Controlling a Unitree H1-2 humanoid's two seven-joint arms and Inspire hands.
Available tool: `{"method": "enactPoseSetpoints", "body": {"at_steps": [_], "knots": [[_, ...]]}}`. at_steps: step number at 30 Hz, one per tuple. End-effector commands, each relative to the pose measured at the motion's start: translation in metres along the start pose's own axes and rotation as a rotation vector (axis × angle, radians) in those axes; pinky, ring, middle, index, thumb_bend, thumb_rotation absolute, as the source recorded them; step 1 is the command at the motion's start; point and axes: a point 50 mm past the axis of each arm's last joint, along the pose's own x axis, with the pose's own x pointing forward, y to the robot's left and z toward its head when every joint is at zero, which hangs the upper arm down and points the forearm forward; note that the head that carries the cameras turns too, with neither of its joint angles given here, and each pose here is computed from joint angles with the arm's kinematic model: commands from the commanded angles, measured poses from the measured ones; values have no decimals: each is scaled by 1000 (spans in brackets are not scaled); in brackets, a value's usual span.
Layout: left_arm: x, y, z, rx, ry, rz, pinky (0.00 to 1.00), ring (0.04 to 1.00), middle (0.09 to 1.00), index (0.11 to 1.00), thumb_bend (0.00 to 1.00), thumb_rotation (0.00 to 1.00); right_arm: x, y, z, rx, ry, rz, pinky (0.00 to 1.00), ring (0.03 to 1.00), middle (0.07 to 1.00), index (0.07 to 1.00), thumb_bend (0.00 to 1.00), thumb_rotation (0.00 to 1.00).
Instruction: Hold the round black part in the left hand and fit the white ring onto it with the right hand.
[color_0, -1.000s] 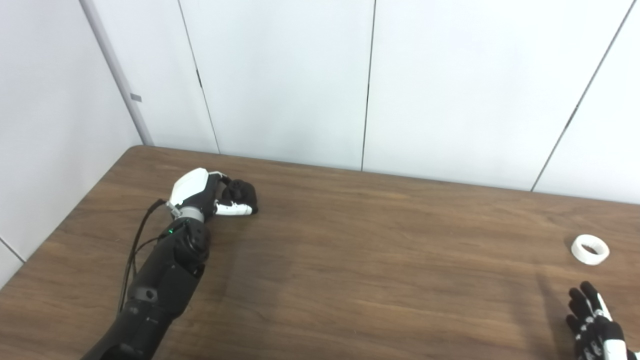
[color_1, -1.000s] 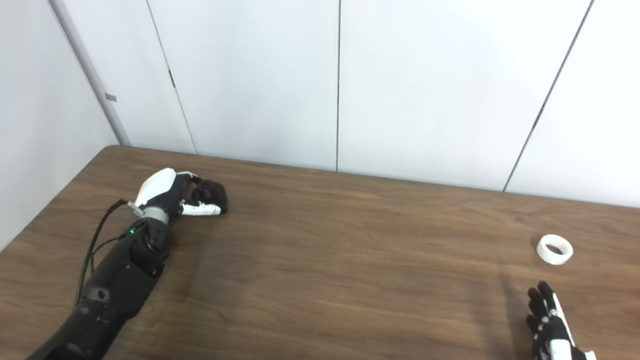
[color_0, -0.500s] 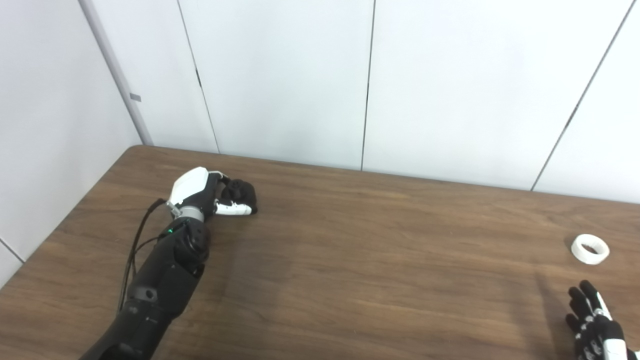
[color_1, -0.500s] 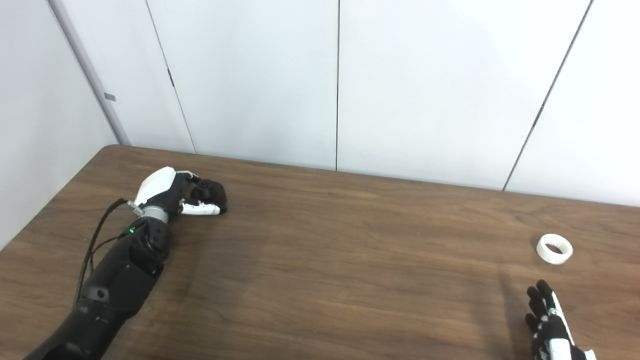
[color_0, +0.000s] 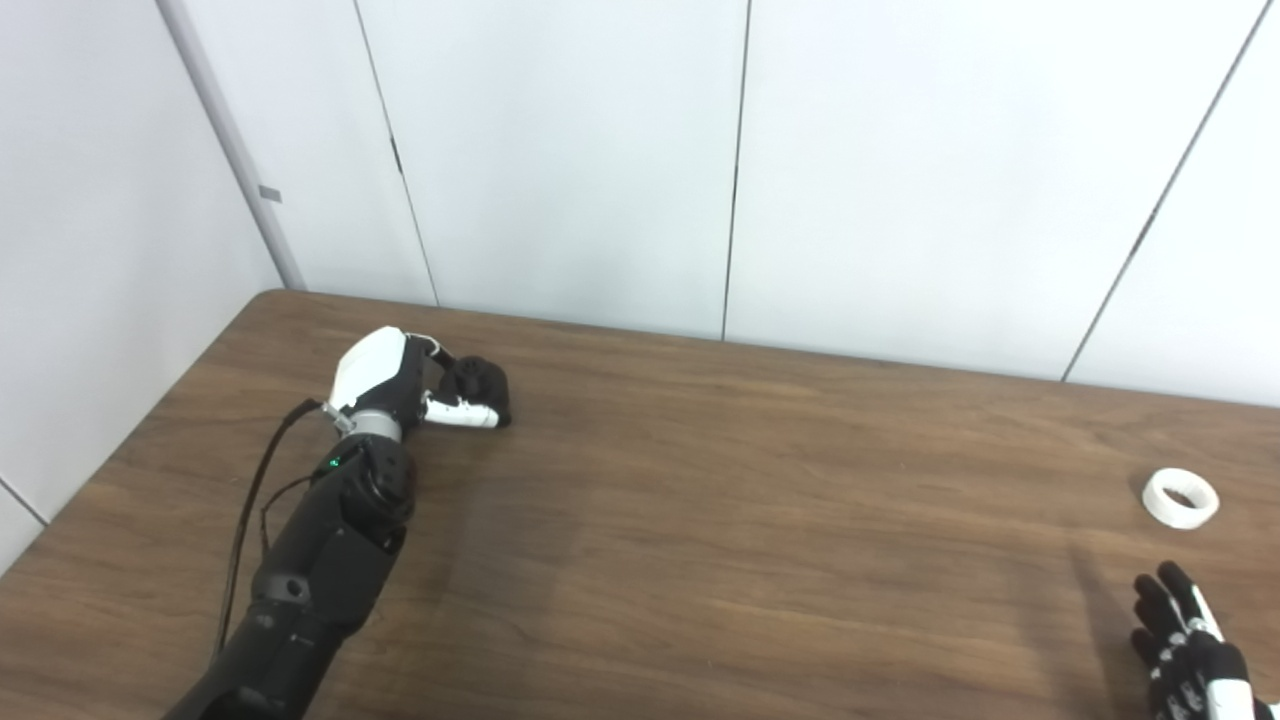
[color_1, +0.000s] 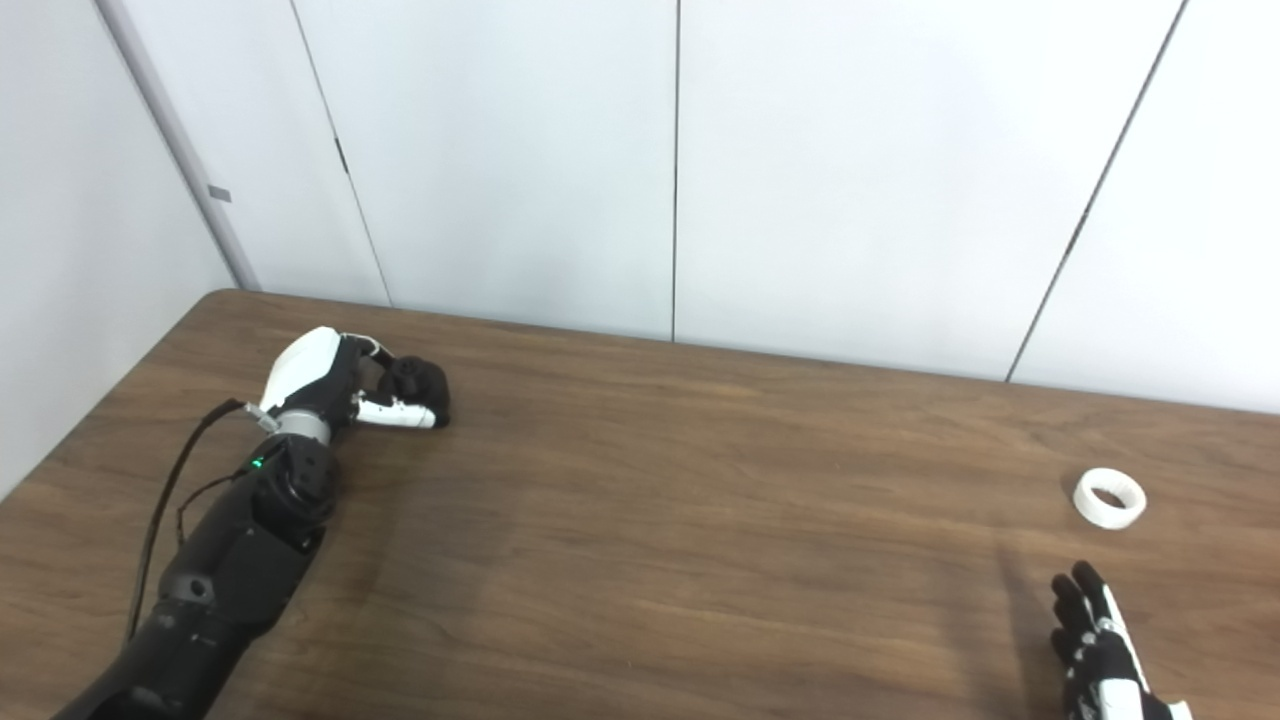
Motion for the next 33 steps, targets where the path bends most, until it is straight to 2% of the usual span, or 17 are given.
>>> {"method": "enactPoseSetpoints", "body": {"at_steps": [1,10,13,19,24,33], "knots": [[10,25,16,-12,-57,94,1000,933,834,485,521,47,-39,0,-7,4,51,-8,1000,997,966,972,553,1000],[8,22,18,13,-92,99,1000,925,824,484,520,44,-39,0,-6,6,60,-2,1000,1000,976,981,567,1000],[6,22,18,27,-108,98,1000,918,822,485,520,45,-39,1,-5,4,54,-4,1000,1000,975,981,543,1000],[-3,25,22,110,-180,117,1000,886,796,484,521,45,-38,3,-6,-5,57,-6,1000,997,971,975,537,1000],[-26,23,30,120,-248,105,1000,898,790,483,522,46,-37,5,-7,-4,65,-2,1000,999,969,968,588,1000],[-87,13,43,77,-387,77,1000,919,799,483,524,48,-33,10,-6,-24,56,0,1000,969,954,959,571,1000]]}}
